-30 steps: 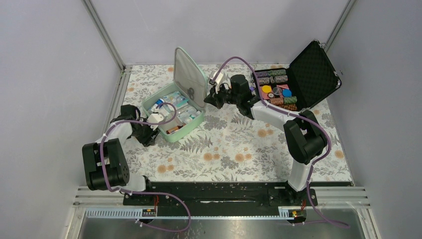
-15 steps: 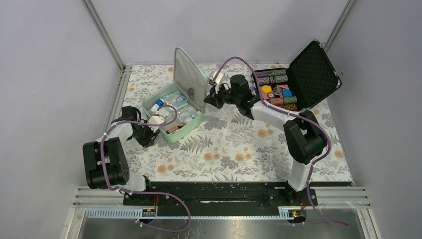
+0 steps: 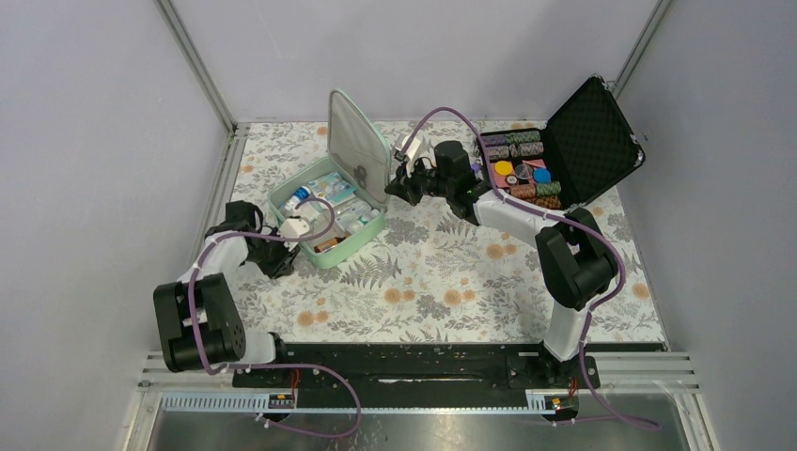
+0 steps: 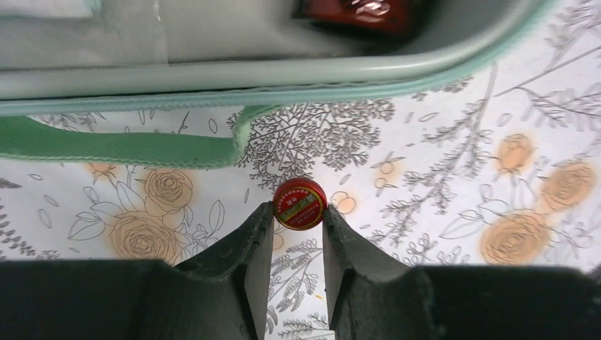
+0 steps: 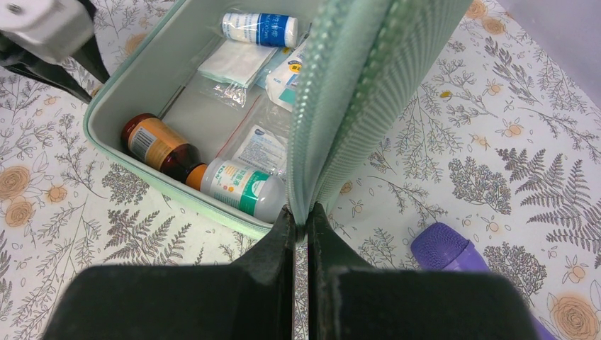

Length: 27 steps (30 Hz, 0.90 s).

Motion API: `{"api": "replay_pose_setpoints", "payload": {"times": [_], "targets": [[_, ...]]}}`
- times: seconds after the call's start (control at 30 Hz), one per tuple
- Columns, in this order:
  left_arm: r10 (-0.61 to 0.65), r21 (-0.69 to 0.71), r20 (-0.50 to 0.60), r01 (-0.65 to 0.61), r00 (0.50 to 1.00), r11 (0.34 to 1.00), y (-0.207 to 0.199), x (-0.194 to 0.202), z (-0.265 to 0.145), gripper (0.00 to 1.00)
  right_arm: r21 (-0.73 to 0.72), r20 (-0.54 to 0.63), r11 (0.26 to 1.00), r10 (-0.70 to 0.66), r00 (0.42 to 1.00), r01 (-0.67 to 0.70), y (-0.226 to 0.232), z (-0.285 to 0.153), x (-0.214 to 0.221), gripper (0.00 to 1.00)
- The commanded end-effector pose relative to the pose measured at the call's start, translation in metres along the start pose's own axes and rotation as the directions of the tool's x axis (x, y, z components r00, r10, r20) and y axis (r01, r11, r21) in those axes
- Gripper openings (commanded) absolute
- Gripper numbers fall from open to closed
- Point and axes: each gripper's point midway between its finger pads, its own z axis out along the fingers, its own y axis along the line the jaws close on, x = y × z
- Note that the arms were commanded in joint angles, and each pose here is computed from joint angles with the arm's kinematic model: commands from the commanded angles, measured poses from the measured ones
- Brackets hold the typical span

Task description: Organize the medicine kit

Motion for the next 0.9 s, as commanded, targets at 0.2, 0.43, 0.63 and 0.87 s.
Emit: {"api": "replay_pose_setpoints", "payload": {"times": [0.2, 0.43, 0.63, 0.87], "targets": [[0.001, 0.045, 0.314, -0.016, 0.949, 0.999, -0.022, -0.089, -0.056, 0.16, -0.056, -0.13, 0.995, 0.073, 0.989, -0.08, 0.023, 0.001, 0.038, 0.0], [-0.088, 0.009, 0.609, 0.104, 0.788, 0.995, -0.003, -0.219, -0.094, 0.14, -0.06, -0.128, 0.995, 0.075, 0.989, -0.084, 0.024, 0.002, 0.037, 0.0], [-0.092, -0.009, 0.787, 0.161, 0.61, 0.987, 0.012, -0.319, -0.111, 0.13, -0.064, -0.134, 0.995, 0.073, 0.988, -0.082, 0.025, 0.002, 0.039, 0.0], [-0.159, 0.029, 0.883, 0.287, 0.442, 0.958, 0.055, -0.387, -0.14, 0.12, -0.058, -0.14, 0.996, 0.054, 0.989, -0.062, 0.027, 0.0, 0.041, 0.0]]}}
